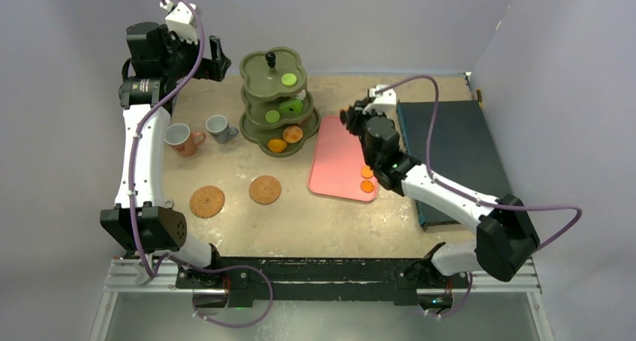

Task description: Serve the afternoon tea

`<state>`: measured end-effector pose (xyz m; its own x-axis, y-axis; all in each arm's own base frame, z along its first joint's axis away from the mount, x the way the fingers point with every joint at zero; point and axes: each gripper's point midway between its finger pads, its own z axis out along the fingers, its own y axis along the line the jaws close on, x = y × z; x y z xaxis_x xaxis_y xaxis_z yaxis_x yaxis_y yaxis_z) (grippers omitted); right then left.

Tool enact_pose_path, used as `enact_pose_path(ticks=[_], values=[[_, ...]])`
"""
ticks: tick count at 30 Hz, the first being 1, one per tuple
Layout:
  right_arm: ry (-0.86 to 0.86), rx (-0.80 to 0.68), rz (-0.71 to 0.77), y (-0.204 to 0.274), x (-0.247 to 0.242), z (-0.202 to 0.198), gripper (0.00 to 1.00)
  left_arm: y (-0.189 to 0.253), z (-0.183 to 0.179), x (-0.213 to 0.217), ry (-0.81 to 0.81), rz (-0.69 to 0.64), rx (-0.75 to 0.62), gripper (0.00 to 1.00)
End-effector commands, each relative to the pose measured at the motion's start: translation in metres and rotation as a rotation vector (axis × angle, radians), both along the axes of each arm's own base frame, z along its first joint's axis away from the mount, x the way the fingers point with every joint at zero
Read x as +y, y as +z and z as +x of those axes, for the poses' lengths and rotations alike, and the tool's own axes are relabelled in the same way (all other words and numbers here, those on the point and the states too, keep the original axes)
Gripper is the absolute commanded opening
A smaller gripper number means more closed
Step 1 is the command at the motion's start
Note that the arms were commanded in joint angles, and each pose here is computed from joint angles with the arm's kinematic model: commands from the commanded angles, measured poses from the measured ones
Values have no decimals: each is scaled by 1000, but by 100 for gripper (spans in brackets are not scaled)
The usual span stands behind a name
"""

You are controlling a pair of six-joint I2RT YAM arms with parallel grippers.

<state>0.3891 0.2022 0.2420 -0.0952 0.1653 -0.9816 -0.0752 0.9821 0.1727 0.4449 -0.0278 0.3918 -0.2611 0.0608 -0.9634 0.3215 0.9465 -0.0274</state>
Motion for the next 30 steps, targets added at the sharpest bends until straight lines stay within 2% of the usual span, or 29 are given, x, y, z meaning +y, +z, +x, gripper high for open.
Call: enact_pose_path(ticks=[1, 7, 14, 20, 30], values=[[148, -218, 109, 124, 42, -7, 25, 32, -9, 6, 19, 11, -83, 99], [301, -313, 153, 188, 100, -16, 26, 31, -9, 6, 20, 10, -78, 99], [409, -359, 168, 212, 163, -8, 26, 34, -10, 8, 26, 13, -84, 99], [441, -368, 170, 214, 198, 6, 26, 35, -10, 11, 34, 21, -87, 99], [415, -347, 113, 188, 217, 29, 27, 36, -11, 13, 31, 26, -91, 99]])
